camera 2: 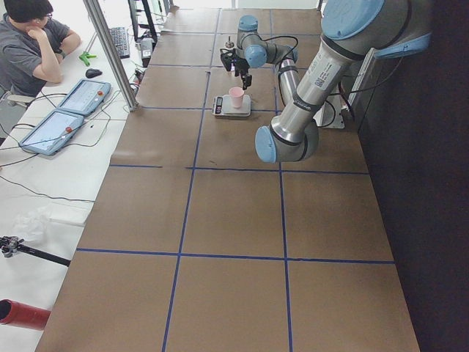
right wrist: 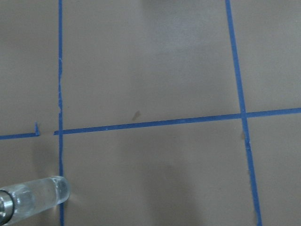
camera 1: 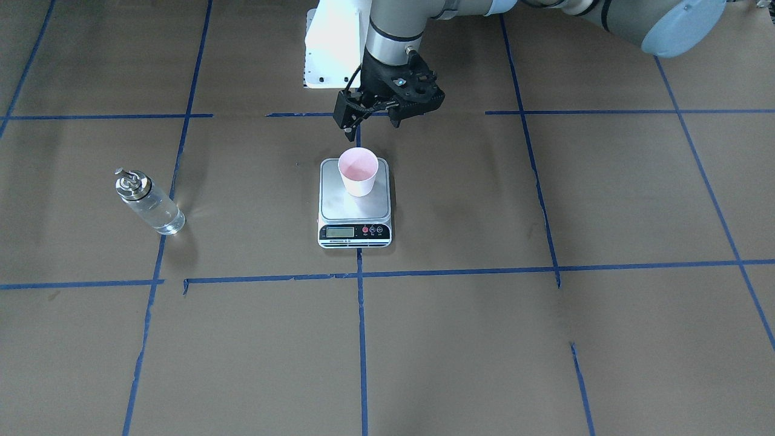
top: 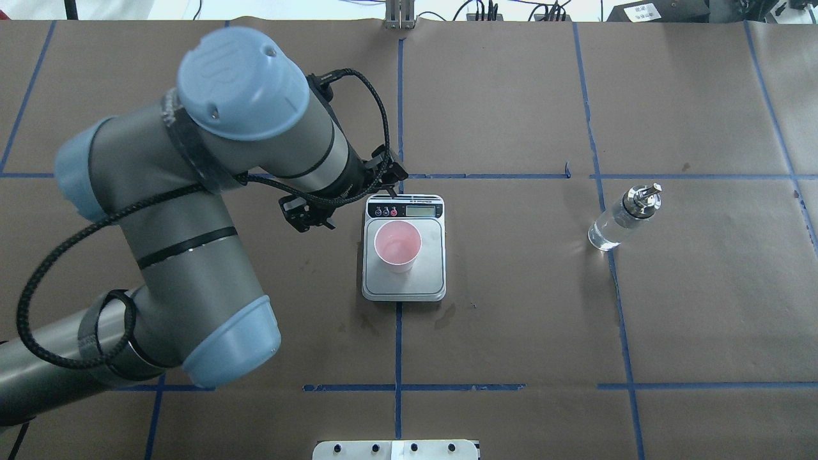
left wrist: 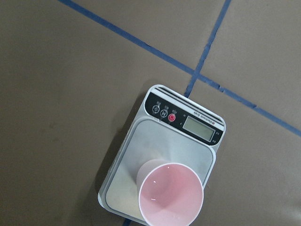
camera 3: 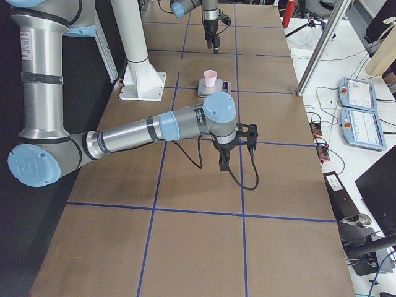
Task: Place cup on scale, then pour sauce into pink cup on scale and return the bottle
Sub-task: 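Release the cup on the scale and lift the left gripper away, then retract the left arm while the right gripper reaches to the glass bottle, then grasp the glass sauce bottle with the right gripper and lift it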
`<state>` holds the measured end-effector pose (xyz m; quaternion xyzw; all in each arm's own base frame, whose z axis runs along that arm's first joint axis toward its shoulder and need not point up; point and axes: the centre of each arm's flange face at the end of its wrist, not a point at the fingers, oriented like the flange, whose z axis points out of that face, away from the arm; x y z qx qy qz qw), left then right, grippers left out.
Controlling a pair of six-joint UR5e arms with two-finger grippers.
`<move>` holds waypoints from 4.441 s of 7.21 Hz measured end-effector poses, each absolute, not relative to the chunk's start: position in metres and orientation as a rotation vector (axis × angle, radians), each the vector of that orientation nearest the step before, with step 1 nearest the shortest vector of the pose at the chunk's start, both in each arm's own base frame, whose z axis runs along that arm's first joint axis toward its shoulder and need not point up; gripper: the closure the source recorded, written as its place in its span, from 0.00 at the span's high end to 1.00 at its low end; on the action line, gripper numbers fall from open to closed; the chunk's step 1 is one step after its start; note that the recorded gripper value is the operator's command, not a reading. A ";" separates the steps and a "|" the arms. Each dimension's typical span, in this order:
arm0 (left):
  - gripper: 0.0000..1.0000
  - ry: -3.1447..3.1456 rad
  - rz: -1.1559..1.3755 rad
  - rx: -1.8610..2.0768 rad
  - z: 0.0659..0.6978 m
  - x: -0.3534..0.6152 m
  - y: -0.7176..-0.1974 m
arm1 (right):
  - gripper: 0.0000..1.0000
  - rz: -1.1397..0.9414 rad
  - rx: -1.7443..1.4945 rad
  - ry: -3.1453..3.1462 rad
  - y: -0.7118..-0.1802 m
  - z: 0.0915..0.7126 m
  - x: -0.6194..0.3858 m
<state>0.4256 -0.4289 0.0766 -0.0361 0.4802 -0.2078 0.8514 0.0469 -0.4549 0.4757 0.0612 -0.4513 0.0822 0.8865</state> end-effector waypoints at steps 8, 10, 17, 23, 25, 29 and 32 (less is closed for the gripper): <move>1.00 0.827 -0.152 0.234 0.173 0.162 -0.544 | 1.00 0.268 0.289 -0.881 -0.349 0.387 -0.167; 1.00 0.748 -0.007 0.285 0.225 0.115 -0.552 | 1.00 0.260 0.393 -0.856 -0.328 0.388 -0.213; 1.00 0.625 0.301 0.290 0.400 0.078 -0.536 | 1.00 0.267 0.786 -0.716 -0.319 0.455 -0.321; 1.00 0.630 0.309 0.319 0.422 0.076 -0.529 | 1.00 0.263 0.851 -0.694 -0.327 0.468 -0.372; 1.00 0.631 0.309 0.317 0.422 0.077 -0.529 | 1.00 0.256 0.851 -0.680 -0.329 0.475 -0.380; 1.00 0.638 0.309 0.314 0.422 0.079 -0.529 | 1.00 0.235 0.866 -0.640 -0.338 0.487 -0.391; 1.00 0.637 0.310 0.318 0.420 0.080 -0.531 | 1.00 0.244 0.881 -0.615 -0.350 0.489 -0.385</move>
